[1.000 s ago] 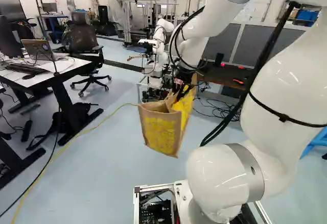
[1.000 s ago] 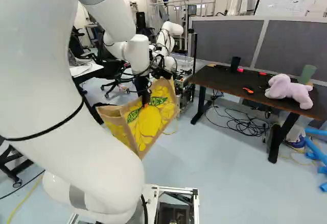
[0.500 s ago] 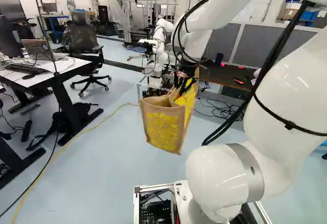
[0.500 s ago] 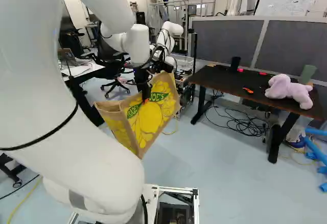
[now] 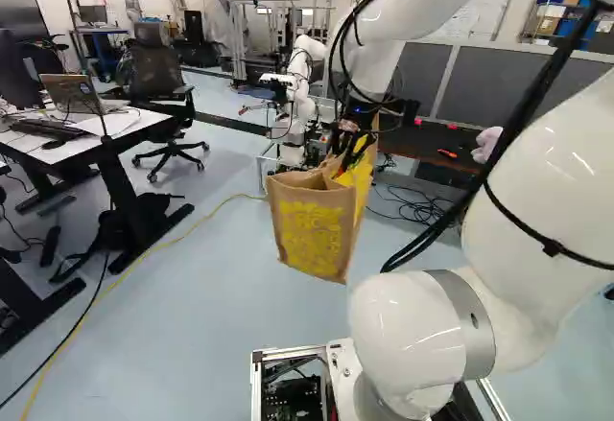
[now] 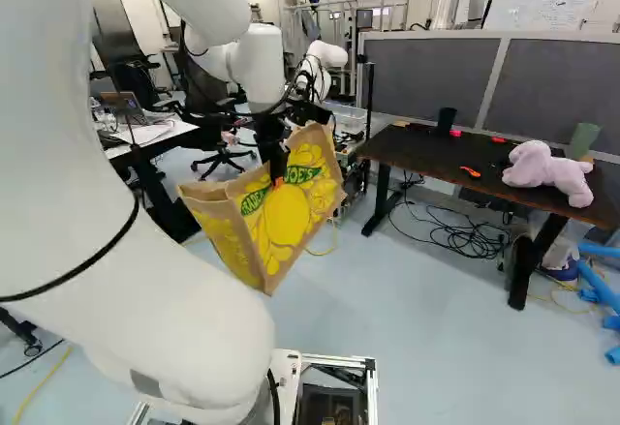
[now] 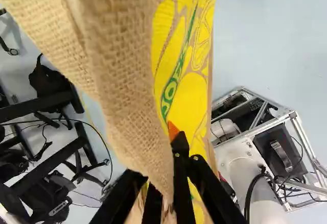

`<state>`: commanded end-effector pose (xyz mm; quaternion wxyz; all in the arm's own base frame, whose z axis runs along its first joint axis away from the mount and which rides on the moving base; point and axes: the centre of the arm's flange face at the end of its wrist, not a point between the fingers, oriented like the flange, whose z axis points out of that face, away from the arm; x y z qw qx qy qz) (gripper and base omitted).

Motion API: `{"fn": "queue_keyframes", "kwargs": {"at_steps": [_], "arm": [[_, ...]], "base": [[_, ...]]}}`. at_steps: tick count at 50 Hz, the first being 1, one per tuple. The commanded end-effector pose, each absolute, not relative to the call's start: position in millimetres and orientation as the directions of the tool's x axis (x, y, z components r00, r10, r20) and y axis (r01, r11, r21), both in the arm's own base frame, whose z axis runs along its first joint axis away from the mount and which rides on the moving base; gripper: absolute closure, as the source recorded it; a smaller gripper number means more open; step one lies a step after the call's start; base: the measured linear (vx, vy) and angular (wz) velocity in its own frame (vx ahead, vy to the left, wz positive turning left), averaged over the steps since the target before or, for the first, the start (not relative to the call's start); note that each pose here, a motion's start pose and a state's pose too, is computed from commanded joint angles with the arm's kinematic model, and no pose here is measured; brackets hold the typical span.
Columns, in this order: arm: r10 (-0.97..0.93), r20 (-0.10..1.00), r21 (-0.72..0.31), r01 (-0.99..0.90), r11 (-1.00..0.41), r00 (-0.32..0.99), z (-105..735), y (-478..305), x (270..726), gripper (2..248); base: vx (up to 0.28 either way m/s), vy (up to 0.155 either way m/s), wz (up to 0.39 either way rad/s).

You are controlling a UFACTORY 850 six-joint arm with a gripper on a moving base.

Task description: Pick up the bag on the ground and place it on the table

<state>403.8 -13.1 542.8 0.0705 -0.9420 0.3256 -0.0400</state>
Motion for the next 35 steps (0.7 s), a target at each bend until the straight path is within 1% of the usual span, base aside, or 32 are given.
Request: {"fn": "queue_keyframes", "kwargs": {"at_steps": [13, 35], "arm": [[-0.61, 0.04, -0.145, -0.599, -0.787, 0.791, 561.8, -17.6, 401.4, 228], [-0.563, 0.081, -0.059, -0.56, -0.826, 0.822, 593.5, -29.2, 393.1, 228]], "base": [[0.0, 0.0, 0.0], [0.0, 0.0, 0.0]]}}
